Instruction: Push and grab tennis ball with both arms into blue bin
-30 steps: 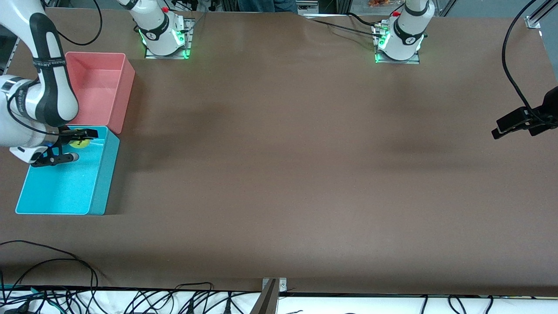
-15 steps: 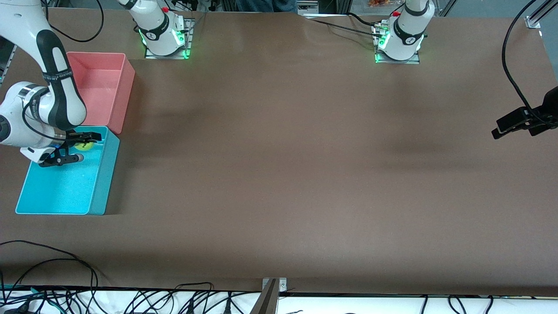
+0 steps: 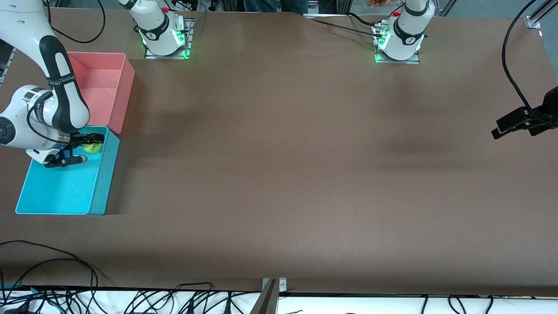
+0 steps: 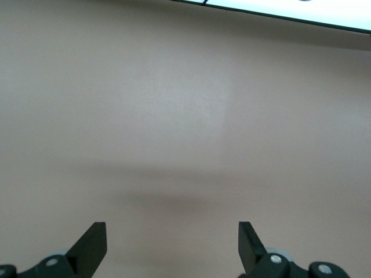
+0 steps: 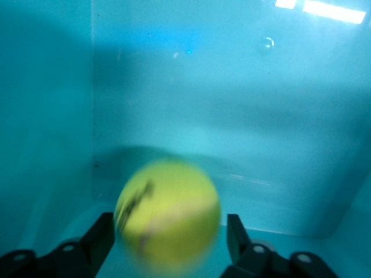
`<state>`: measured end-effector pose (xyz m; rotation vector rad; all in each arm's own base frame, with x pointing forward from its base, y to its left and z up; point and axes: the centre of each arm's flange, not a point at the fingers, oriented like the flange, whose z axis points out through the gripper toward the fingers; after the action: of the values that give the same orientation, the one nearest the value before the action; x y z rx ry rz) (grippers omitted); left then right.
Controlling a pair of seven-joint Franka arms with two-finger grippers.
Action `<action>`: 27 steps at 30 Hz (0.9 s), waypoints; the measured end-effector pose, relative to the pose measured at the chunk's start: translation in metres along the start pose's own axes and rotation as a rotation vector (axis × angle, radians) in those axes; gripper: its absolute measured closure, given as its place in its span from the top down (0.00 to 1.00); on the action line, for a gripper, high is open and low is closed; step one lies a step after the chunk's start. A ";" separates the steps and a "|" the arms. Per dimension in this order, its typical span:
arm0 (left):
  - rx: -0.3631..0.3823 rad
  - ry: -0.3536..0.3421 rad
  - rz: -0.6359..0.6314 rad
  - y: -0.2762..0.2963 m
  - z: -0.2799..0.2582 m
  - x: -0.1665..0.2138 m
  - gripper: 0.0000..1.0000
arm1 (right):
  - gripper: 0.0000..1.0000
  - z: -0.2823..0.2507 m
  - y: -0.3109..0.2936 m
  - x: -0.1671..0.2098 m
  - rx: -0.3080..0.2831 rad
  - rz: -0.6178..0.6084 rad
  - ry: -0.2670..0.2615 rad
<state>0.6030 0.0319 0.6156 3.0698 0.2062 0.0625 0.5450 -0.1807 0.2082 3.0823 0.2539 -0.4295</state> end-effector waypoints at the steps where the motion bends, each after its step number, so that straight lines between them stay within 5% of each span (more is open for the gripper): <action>1: 0.000 0.000 0.000 0.000 0.000 0.000 1.00 | 0.92 -0.001 0.000 0.000 0.000 0.001 0.001; 4: 0.000 0.006 0.000 0.000 -0.001 0.000 1.00 | 1.00 -0.006 0.002 0.001 -0.004 0.000 0.012; 13: -0.001 0.015 0.001 0.001 -0.003 0.000 1.00 | 1.00 -0.029 0.005 0.004 0.002 -0.003 0.010; 21: -0.002 0.009 0.006 0.003 -0.003 -0.001 1.00 | 1.00 -0.111 0.009 0.006 0.035 -0.010 -0.024; 27: 0.002 -0.057 0.015 0.007 0.004 -0.008 1.00 | 1.00 -0.179 0.003 0.005 0.052 -0.025 -0.043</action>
<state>0.5961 0.0237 0.6119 3.0709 0.1802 -0.0251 0.5988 -0.1756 0.3794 3.1191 0.2846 -0.5103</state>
